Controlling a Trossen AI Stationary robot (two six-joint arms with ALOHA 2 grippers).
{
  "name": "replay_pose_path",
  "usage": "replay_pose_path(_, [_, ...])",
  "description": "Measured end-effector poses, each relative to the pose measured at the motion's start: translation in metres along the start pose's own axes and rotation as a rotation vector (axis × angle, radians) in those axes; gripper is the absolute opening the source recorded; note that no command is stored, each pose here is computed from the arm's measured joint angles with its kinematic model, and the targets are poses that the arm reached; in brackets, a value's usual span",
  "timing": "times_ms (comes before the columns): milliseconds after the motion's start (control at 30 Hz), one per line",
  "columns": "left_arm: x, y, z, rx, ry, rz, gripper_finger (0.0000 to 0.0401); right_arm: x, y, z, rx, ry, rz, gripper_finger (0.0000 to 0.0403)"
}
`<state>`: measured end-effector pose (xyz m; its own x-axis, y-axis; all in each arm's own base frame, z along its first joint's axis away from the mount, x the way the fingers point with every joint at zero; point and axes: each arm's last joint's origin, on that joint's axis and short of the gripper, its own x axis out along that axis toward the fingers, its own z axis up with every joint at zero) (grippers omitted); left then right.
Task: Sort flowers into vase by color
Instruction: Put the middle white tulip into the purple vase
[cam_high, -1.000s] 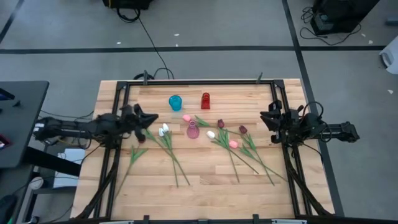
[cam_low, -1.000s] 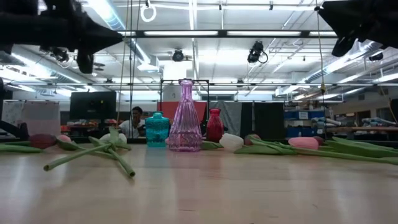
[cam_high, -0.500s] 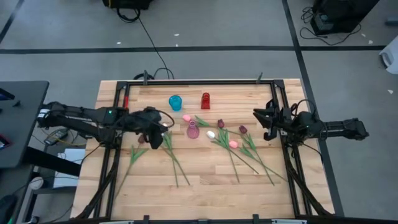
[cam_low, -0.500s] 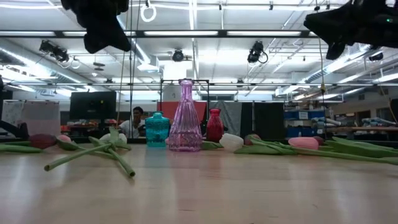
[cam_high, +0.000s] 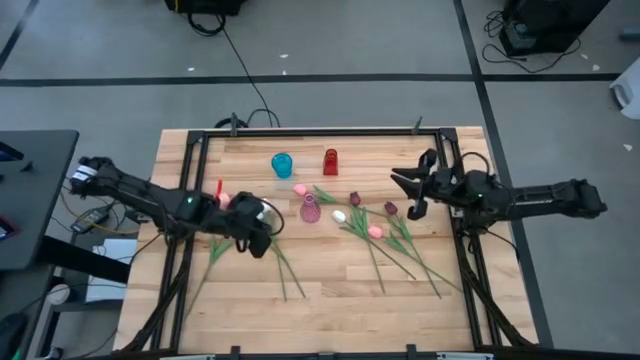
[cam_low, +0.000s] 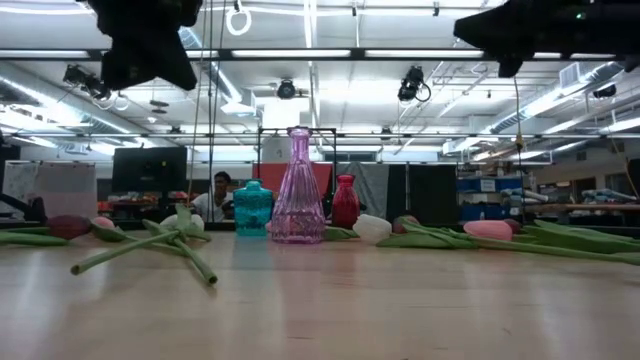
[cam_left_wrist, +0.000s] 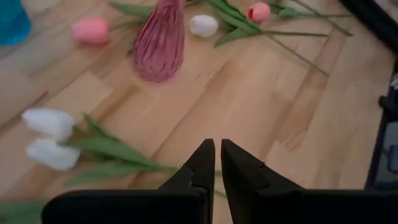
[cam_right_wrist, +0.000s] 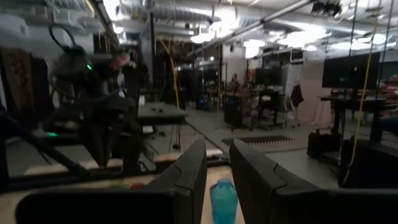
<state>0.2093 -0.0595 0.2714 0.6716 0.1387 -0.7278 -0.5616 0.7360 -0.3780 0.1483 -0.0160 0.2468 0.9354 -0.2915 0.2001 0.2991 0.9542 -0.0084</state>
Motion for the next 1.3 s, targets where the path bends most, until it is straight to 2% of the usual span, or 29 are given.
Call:
replay_pose_path(233, [0.011, -0.005, -0.018, -0.125, 0.064, 0.087, 0.0035, 0.014, 0.003, -0.004, -0.05, -0.031, -0.027, 0.0087])
replay_pose_path(300, [0.02, -0.006, -0.022, -0.125, 0.078, 0.118, 0.0035, 0.015, 0.003, -0.004, -0.071, -0.042, -0.035, 0.0091])
replay_pose_path(500, [0.047, -0.008, -0.031, -0.116, 0.118, 0.221, 0.0035, 0.015, 0.002, -0.004, -0.142, -0.039, -0.046, 0.0123])
replay_pose_path(667, [0.069, -0.002, -0.032, -0.214, 0.151, 0.306, 0.0035, 0.016, -0.003, -0.005, -0.183, -0.028, -0.113, 0.0152])
replay_pose_path(833, [0.09, -0.002, -0.035, -0.305, 0.243, 0.307, 0.0035, 0.017, -0.01, -0.008, -0.192, 0.007, -0.173, 0.0166])
replay_pose_path(967, [0.1, -0.004, -0.038, -0.369, 0.24, 0.308, 0.0035, 0.017, -0.011, -0.01, -0.197, 0.023, -0.179, 0.0168])
replay_pose_path(1100, [0.104, -0.005, -0.038, -0.381, 0.235, 0.303, 0.0039, 0.018, -0.011, -0.011, -0.2, 0.029, -0.153, 0.0168])
replay_pose_path(1200, [0.105, -0.004, -0.036, -0.386, 0.232, 0.305, 0.0061, 0.018, -0.011, -0.011, -0.201, 0.036, -0.15, 0.0168])
replay_pose_path(1300, [0.105, -0.003, -0.035, -0.389, 0.231, 0.31, 0.0098, 0.018, -0.011, -0.012, -0.202, 0.04, -0.15, 0.0168])
